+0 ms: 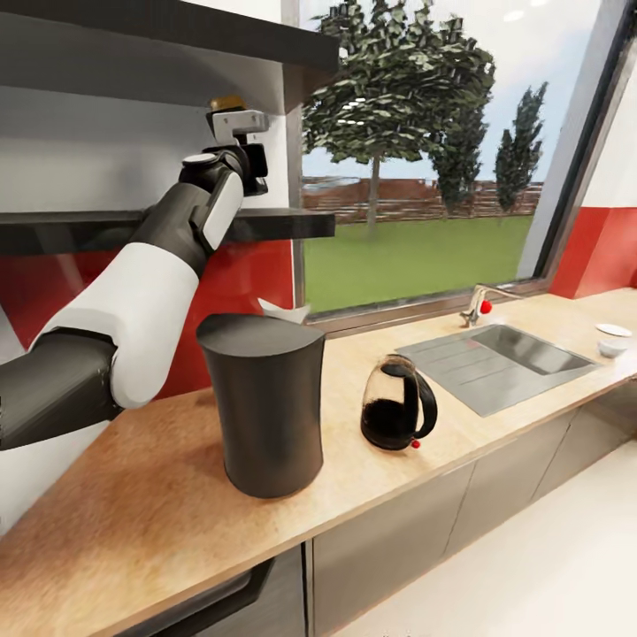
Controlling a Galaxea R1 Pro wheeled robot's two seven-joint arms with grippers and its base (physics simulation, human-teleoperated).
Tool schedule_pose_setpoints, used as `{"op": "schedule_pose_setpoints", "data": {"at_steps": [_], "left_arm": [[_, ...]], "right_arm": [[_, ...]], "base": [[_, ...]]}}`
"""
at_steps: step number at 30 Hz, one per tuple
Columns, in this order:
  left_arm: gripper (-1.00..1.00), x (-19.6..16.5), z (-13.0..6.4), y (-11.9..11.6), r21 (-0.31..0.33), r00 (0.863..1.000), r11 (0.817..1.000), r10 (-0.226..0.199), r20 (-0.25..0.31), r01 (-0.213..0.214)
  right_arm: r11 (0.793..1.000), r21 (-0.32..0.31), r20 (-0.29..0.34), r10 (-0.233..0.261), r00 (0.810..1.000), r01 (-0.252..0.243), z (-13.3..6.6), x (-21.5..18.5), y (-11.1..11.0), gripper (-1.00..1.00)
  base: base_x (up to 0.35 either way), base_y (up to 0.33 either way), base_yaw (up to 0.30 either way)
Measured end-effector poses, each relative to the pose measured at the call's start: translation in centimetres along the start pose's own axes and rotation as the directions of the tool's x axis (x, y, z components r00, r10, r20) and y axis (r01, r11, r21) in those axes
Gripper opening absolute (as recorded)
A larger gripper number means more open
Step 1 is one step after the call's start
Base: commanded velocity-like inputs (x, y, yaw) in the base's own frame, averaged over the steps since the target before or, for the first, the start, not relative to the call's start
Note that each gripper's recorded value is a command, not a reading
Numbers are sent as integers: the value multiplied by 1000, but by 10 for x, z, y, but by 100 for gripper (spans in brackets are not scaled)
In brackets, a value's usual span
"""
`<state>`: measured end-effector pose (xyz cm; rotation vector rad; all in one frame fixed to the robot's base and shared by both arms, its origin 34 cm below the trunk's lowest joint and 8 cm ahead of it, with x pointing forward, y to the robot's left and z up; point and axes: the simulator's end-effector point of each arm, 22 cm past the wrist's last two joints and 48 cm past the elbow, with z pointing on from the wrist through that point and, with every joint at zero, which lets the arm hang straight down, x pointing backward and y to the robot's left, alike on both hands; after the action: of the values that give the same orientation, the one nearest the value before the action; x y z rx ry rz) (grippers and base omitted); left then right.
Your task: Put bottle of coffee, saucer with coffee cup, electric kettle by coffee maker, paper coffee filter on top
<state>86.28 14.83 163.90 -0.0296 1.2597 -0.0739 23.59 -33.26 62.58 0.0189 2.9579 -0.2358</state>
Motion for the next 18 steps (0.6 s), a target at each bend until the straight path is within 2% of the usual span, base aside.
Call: {"op": "schedule_pose_setpoints", "data": {"at_steps": [18], "left_arm": [[-100, 4, -2, -2, 3, 1000, 1000, 5, -5, -5]], "right_arm": [[1000, 2, 5, 3, 1000, -3, 0, -2, -1, 100]], "base": [[0, 0, -245]]}}
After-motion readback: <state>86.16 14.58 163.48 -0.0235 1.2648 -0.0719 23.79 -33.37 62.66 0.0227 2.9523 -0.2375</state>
